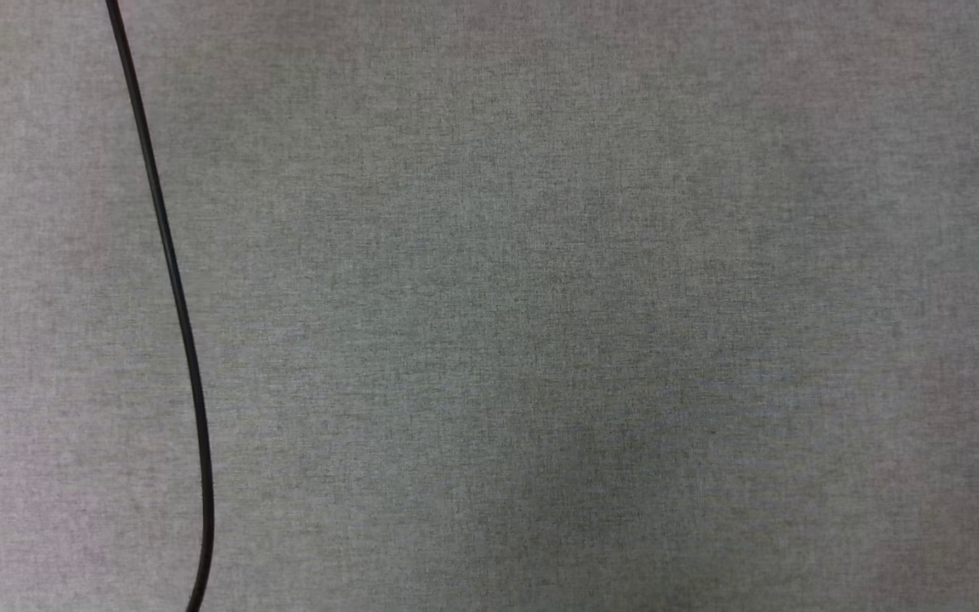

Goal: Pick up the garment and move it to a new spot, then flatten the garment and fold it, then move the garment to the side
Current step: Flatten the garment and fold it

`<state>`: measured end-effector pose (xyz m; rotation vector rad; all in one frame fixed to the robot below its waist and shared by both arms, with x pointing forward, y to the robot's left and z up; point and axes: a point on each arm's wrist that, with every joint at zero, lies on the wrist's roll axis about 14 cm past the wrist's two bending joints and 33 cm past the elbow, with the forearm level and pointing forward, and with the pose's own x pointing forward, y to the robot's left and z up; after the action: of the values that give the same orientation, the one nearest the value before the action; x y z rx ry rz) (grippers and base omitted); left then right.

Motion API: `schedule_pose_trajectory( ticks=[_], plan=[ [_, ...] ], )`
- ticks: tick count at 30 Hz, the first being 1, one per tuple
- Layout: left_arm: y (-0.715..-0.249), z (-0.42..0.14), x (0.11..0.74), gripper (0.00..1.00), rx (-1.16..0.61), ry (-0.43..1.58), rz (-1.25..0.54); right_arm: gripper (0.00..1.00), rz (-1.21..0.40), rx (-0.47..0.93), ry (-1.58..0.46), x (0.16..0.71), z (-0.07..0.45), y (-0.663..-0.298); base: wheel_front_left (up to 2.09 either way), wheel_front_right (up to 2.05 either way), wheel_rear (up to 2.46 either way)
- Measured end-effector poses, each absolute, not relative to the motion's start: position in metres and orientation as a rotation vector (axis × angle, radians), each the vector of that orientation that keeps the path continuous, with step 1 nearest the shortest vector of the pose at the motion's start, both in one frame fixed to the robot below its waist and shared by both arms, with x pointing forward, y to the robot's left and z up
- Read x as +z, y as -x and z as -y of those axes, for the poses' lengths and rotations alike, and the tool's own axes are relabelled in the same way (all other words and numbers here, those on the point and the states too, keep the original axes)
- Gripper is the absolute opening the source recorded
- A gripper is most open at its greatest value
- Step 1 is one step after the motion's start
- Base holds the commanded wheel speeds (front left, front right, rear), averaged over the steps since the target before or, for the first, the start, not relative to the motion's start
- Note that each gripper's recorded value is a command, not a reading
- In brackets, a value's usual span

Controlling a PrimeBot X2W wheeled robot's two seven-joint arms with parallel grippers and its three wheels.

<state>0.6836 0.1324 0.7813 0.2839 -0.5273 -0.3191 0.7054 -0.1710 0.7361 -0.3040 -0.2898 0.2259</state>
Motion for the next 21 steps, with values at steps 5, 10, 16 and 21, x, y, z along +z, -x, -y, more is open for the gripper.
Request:
schedule_pose_trajectory(
  ticks=[5,10,16,21],
  plan=[
    [-0.687,-0.149,0.707,0.00,-0.307,-0.245,0.394,0.00,0.142,0.290,0.273,0.654,0.159,-0.704,0.00,0.00,0.00],
    [-0.670,-0.163,0.656,0.00,-0.292,-0.217,0.306,0.00,0.062,0.341,0.230,0.605,0.148,-0.686,0.00,0.00,0.00],
    [-0.612,-0.172,0.581,0.00,-0.288,-0.170,0.147,0.00,-0.047,0.399,0.159,0.550,0.145,-0.637,0.00,0.00,0.00],
    [-0.562,-0.178,0.544,0.00,-0.271,-0.132,0.044,0.00,-0.135,0.433,0.137,0.517,0.146,-0.593,0.00,0.00,0.00]
  ],
)
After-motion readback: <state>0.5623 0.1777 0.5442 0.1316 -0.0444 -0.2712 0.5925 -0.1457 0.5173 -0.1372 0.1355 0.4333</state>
